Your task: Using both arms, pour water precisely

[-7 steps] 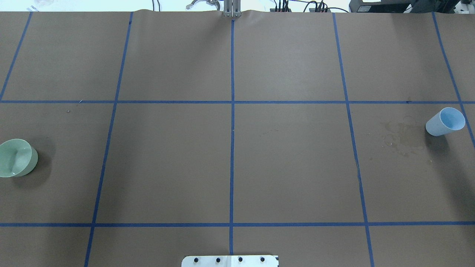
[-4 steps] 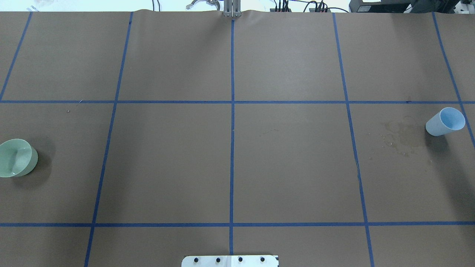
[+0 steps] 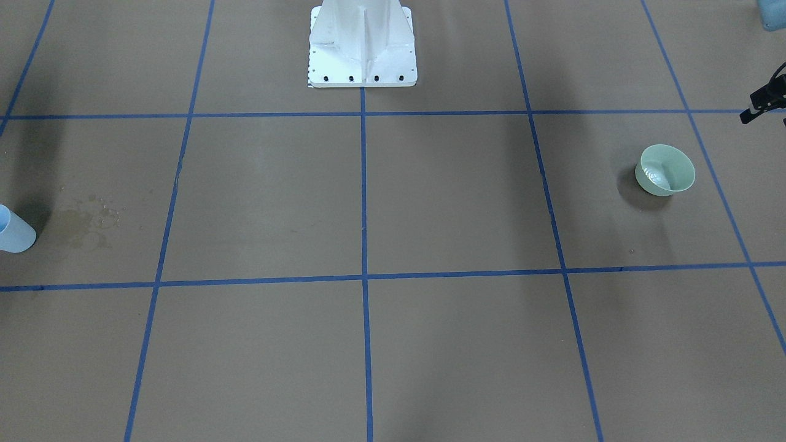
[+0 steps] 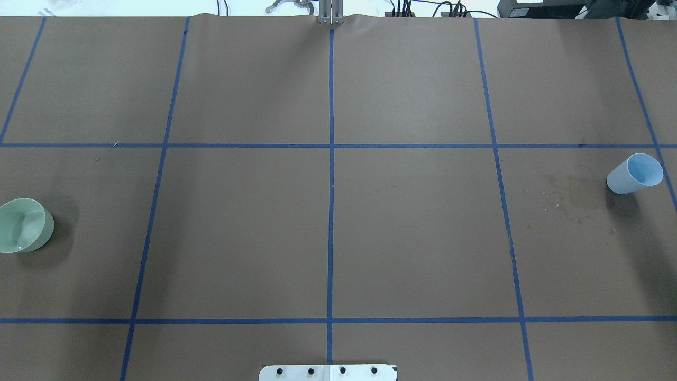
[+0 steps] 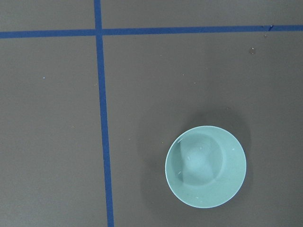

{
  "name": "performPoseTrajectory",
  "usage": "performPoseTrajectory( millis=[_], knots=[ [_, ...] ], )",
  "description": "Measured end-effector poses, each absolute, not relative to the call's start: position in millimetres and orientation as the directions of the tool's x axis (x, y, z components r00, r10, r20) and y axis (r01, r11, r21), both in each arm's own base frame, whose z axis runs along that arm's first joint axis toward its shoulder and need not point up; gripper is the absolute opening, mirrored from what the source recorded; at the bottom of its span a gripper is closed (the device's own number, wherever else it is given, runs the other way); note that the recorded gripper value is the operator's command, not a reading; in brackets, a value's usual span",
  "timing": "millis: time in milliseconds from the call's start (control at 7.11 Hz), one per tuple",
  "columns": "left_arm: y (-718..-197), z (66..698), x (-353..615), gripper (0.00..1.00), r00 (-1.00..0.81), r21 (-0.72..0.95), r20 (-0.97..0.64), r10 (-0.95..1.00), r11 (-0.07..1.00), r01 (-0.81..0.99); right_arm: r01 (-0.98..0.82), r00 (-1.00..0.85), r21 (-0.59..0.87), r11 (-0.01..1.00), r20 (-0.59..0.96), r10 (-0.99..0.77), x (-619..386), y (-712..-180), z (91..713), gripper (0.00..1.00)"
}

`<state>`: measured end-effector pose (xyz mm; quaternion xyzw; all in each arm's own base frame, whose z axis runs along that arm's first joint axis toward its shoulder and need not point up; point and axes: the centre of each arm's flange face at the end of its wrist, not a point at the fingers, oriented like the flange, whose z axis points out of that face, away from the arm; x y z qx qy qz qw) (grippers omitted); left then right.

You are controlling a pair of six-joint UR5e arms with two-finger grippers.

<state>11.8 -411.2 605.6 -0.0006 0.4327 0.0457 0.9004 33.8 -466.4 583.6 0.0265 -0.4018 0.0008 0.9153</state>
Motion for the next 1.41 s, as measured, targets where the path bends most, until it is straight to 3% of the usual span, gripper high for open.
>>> performPoseTrajectory(
  millis=[703, 843, 1124, 1265, 1406],
  knots=[
    [-415.9, 669.7, 99.3, 1.00, 0.609, 0.072, -0.786, 0.104, 0.994, -0.077, -0.010, 0.628, 0.046, 0.999, 0.778, -0.029, 26.9, -464.3, 582.7, 1.00],
    [-417.0, 679.6, 113.7, 0.94, 0.604, 0.068, -0.790, 0.101, 0.995, -0.078, -0.007, 0.624, 0.047, 0.999, 0.780, -0.032, 25.4, -464.4, 582.5, 1.00],
    [-418.7, 688.9, 130.8, 0.18, 0.600, 0.062, -0.793, 0.107, 0.994, -0.095, -0.001, 0.619, 0.050, 0.999, 0.784, -0.038, 21.8, -464.8, 582.6, 1.00],
    [-418.3, 691.5, 134.2, 0.00, 0.600, 0.058, -0.793, 0.107, 0.993, -0.100, 0.001, 0.618, 0.050, 0.999, 0.785, -0.040, 20.5, -464.9, 582.6, 1.00],
    [-419.3, 692.2, 136.3, 0.00, 0.599, 0.056, -0.793, 0.107, 0.993, -0.102, 0.002, 0.618, 0.050, 0.999, 0.785, -0.041, 20.0, -465.0, 582.7, 1.00]
  ],
)
